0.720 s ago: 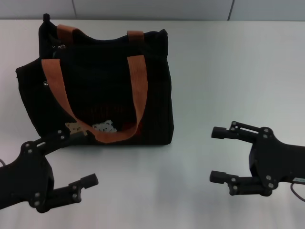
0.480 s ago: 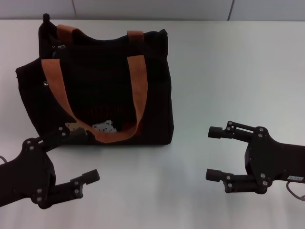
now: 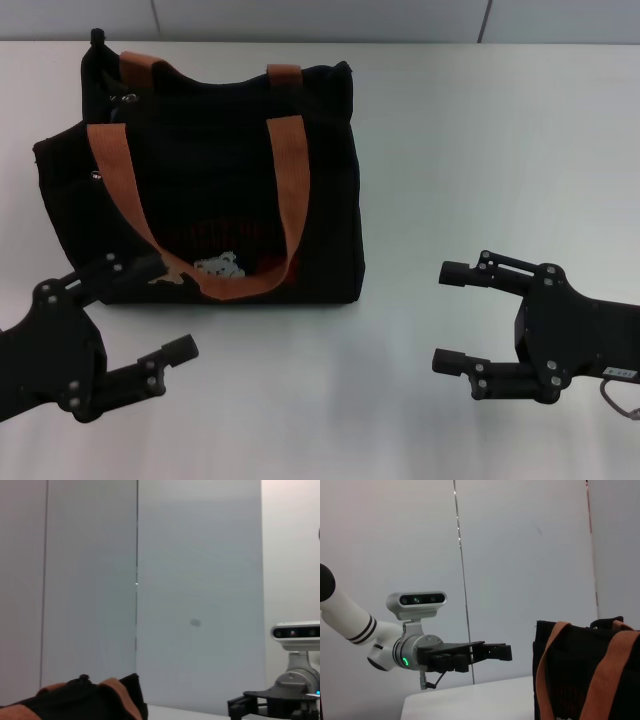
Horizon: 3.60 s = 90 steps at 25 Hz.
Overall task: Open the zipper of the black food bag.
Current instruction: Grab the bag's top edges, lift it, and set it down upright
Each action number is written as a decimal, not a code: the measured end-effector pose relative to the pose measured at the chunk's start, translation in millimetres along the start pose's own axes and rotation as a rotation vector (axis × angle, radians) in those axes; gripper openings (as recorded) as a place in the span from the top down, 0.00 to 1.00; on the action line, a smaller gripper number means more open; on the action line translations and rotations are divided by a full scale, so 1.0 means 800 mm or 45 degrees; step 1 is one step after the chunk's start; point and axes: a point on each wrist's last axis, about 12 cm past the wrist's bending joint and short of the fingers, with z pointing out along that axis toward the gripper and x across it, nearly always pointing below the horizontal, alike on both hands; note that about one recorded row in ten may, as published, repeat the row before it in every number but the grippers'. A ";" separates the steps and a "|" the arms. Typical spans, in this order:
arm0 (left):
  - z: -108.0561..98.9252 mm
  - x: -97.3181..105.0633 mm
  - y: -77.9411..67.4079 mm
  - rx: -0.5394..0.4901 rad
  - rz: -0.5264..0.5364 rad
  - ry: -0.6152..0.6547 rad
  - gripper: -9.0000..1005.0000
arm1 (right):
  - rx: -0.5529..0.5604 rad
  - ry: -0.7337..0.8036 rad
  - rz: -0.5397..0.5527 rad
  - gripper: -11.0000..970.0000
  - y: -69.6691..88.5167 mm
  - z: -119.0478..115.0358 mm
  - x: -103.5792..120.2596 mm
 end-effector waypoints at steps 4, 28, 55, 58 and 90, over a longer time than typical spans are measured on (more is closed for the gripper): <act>-0.002 0.000 0.000 -0.021 0.002 -0.005 0.20 | 0.006 -0.015 0.001 0.14 0.002 0.001 0.001; -0.006 0.036 0.028 -0.607 0.057 -0.017 0.20 | 0.206 -0.117 -0.014 0.14 0.004 -0.019 0.003; 0.011 0.047 0.047 -0.673 0.040 0.051 0.32 | 0.214 -0.114 -0.012 0.14 0.005 -0.020 0.004; 0.013 0.047 0.045 -0.680 0.105 0.044 0.34 | 0.214 -0.114 -0.012 0.14 0.005 -0.020 0.004; 0.116 -0.030 0.082 -0.337 1.076 -0.300 0.88 | 0.787 -0.547 0.006 0.14 -0.086 0.100 -0.034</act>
